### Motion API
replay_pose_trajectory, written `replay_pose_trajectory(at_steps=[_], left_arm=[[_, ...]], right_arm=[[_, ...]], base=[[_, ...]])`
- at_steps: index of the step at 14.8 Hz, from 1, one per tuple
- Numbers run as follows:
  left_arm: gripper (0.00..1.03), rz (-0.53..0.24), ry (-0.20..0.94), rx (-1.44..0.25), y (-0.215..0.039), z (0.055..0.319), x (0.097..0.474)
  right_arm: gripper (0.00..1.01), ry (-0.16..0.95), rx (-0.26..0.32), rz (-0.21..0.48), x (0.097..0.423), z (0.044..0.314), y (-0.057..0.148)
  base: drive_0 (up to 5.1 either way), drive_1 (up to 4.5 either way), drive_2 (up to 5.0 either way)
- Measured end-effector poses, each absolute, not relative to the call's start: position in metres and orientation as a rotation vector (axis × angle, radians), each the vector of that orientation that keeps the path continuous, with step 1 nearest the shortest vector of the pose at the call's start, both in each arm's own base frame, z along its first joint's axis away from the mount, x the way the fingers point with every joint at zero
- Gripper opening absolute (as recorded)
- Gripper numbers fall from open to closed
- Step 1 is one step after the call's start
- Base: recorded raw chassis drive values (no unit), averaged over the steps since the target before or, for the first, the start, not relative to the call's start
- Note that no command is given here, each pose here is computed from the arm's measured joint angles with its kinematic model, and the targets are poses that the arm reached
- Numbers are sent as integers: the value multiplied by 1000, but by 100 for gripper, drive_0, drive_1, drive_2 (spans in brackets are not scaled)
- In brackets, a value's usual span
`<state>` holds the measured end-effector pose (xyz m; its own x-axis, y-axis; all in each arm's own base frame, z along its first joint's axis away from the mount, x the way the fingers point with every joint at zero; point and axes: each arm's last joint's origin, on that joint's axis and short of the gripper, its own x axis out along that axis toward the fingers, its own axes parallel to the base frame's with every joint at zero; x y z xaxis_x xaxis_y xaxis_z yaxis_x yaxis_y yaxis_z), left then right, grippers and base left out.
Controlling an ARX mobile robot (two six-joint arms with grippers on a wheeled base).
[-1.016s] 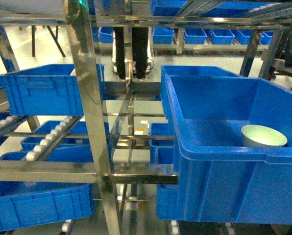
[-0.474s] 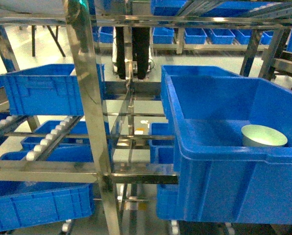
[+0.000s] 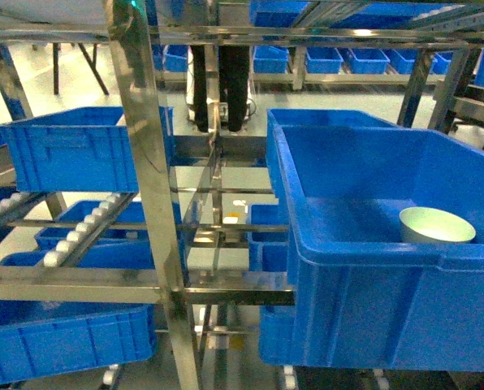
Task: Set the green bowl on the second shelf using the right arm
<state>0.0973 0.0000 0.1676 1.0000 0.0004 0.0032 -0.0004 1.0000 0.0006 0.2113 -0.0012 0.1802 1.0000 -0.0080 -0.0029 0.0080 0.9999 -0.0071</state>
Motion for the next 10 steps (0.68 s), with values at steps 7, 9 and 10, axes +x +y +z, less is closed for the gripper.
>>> replay_pose_trajectory(at_steps=[7,9,10], left_arm=[[98,1,-3,1,0,168,97],[98,1,-4,1,0,168,97],[98,1,-3,1,0,168,97]], right_arm=[[2,37,-7,-6,163,158,-1],[2,1,-7,-6,157,165,-1],[2,1,-7,-6,153,165,-1]], base=[[0,0,0],[0,0,0],[0,0,0]])
